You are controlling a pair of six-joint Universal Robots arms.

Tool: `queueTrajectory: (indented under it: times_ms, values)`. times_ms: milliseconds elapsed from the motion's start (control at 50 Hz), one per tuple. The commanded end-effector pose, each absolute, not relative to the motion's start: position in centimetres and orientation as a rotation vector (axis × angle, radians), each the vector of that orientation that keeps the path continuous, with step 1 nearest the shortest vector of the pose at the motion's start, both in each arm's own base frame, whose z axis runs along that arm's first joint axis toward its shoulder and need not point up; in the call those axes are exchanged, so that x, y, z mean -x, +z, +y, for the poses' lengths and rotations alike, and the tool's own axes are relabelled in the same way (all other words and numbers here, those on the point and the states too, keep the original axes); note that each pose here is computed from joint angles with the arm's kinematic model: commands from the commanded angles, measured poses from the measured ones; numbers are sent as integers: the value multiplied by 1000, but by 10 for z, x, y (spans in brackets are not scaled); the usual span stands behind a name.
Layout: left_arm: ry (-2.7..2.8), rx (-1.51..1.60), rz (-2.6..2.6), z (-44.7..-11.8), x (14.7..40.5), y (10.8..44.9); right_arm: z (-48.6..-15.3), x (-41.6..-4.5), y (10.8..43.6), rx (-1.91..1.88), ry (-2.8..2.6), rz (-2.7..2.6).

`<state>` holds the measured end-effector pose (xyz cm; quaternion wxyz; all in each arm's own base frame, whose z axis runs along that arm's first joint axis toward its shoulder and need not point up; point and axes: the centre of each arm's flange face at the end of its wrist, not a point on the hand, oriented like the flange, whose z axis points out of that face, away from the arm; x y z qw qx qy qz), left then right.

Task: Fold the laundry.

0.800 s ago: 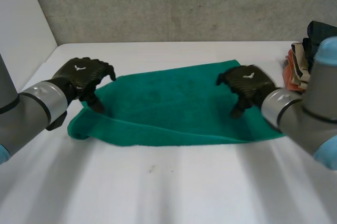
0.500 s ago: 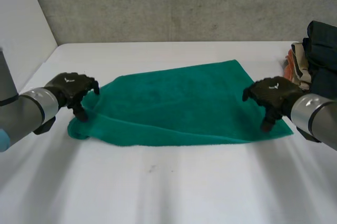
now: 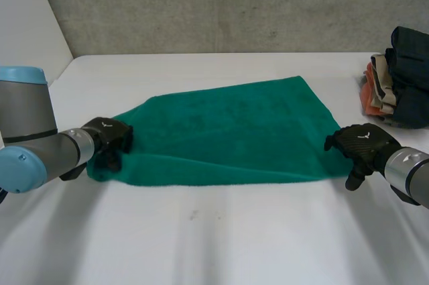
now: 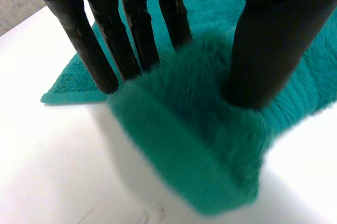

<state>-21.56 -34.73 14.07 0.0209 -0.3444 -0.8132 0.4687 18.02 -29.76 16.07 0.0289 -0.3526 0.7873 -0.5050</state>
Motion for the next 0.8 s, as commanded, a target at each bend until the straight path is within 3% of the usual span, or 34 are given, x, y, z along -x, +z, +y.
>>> queueTrajectory:
  times_ms: [20,300,460,800]
  values:
    - [1535,1113,-2517,-343,215,160,-299,-178,160,1075,-1575,2426]
    - [1883,1078,-2309,-300,224,245,-294,-179,164,959,-1560,2429]
    - [2046,1080,-2110,-267,236,295,-286,-200,154,739,-1543,2364]
    - [2250,845,-1804,-251,251,362,-287,-239,122,673,-1586,2330]
